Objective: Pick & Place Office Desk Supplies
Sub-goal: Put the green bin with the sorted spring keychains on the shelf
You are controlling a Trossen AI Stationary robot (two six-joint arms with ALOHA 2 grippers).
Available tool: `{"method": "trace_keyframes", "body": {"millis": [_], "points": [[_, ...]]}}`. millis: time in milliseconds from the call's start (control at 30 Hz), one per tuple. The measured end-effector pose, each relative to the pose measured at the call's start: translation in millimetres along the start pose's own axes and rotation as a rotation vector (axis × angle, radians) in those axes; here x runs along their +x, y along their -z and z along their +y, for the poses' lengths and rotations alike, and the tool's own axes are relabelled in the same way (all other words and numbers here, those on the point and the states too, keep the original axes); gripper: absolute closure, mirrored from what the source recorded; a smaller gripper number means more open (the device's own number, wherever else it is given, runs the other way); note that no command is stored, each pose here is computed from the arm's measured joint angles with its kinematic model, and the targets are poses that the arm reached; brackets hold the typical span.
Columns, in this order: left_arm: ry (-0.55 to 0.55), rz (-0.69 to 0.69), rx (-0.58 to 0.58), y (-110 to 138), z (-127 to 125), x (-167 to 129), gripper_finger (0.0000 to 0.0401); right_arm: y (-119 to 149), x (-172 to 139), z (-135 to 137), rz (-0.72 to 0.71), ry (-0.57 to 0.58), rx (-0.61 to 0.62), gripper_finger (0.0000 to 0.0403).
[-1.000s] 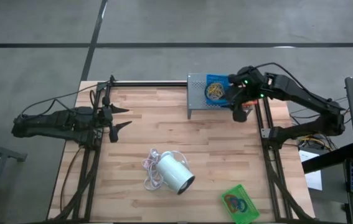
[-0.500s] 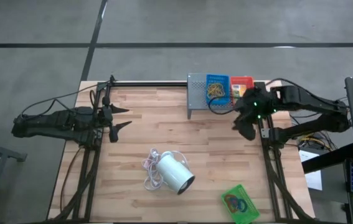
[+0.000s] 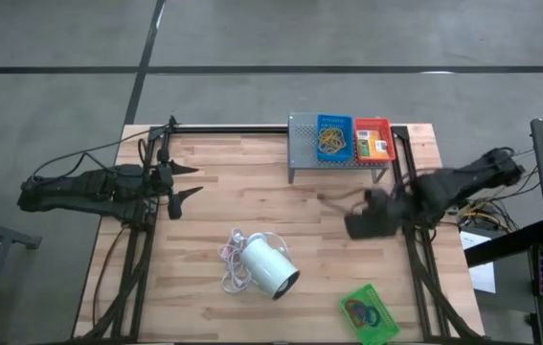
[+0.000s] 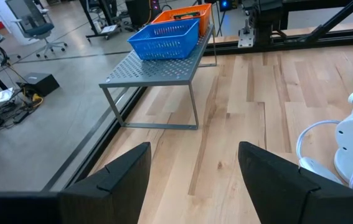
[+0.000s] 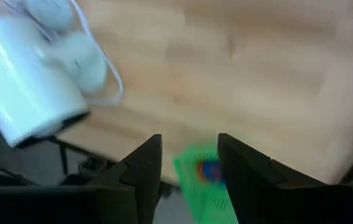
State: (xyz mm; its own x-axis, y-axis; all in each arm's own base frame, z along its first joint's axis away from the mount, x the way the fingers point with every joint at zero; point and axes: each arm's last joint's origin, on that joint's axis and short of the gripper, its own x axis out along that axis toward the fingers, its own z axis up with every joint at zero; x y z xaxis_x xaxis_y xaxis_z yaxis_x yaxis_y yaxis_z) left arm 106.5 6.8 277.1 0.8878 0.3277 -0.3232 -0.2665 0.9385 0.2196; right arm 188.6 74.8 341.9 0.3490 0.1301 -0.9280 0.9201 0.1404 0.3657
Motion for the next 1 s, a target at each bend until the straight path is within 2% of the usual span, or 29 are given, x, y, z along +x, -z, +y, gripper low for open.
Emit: {"method": "trace_keyframes", "body": {"millis": [133,233,333,500,733,1000], "points": [[0.0,0.0,0.0,0,0,0,0.0157,38,20,9,0.109,0.05,0.142,0.0256],[0.0,0.0,0.0,0,0,0,0.0157,68,32,13,0.151,0.051,0.17,0.0257],[0.0,0.0,0.0,0,0,0,0.0157,90,37,13,0.17,0.085,0.11,0.0253],[0.0,0.0,0.0,0,0,0,0.0157,126,39,5,0.203,0.206,0.006,0.0246],[0.0,0.0,0.0,0,0,0,0.0157,174,47,-18,0.18,0.342,-0.139,0.0248],[0.0,0.0,0.0,0,0,0,0.0157,197,79,-42,0.088,0.437,-0.205,0.0236]]}}
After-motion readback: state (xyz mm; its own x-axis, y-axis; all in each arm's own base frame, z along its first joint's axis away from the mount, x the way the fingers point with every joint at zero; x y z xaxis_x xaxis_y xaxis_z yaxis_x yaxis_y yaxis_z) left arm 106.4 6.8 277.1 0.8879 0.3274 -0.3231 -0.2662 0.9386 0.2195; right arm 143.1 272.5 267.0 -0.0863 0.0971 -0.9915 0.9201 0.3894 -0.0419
